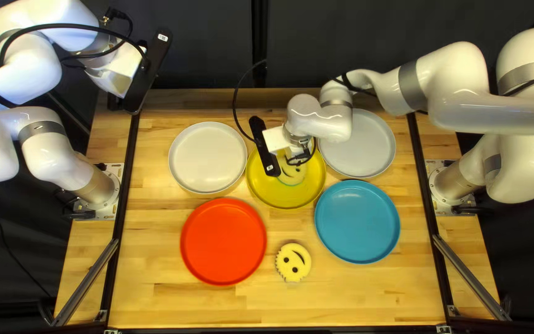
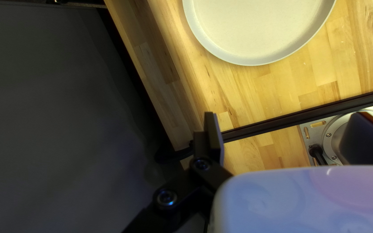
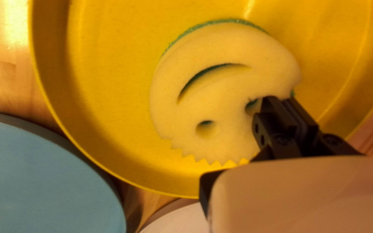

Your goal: Pick up sponge and scrub the plate

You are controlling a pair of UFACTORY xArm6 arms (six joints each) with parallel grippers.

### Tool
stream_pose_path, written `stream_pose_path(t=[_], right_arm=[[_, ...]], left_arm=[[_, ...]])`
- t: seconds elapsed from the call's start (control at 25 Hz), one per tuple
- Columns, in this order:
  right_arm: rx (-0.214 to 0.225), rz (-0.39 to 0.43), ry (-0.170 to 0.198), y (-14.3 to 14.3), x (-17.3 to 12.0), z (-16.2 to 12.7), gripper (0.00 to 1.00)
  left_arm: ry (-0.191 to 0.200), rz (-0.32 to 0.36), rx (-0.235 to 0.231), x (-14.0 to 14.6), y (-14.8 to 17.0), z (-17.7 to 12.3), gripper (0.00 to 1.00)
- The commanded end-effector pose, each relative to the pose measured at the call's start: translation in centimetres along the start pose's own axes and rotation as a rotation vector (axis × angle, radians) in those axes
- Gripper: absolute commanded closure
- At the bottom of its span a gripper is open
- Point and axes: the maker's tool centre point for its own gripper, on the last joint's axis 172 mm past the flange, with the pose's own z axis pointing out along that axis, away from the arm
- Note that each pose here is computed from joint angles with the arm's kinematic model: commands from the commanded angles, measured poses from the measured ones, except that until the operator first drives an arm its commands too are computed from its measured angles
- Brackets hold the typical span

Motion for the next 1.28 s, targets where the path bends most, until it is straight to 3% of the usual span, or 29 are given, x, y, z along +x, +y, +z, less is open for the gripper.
stream_pose_path(t=[0.04, 0.2, 0.84, 1.0, 1.28], right_arm=[[0.007, 0.012, -0.001, 1.3, -0.6, 0.1, 1.00], [0.009, 0.017, -0.001, 0.7, -0.9, -0.1, 1.00], [-0.021, -0.031, -0.005, -7.0, -0.7, -0.7, 1.00], [-0.023, -0.039, -0.001, -6.3, 0.3, -0.4, 1.00], [0.007, -0.019, -0.002, -1.9, 1.8, 0.0, 1.00]], left_arm=[[0.000, 0.000, 0.000, 0.0, 0.0, 0.0, 0.00], [0.000, 0.000, 0.000, 0.0, 0.0, 0.0, 0.00], [0.000, 0.000, 0.000, 0.0, 0.0, 0.0, 0.00], [0.000, 0.000, 0.000, 0.0, 0.0, 0.0, 0.00], [0.000, 0.000, 0.000, 0.0, 0.0, 0.0, 0.00]])
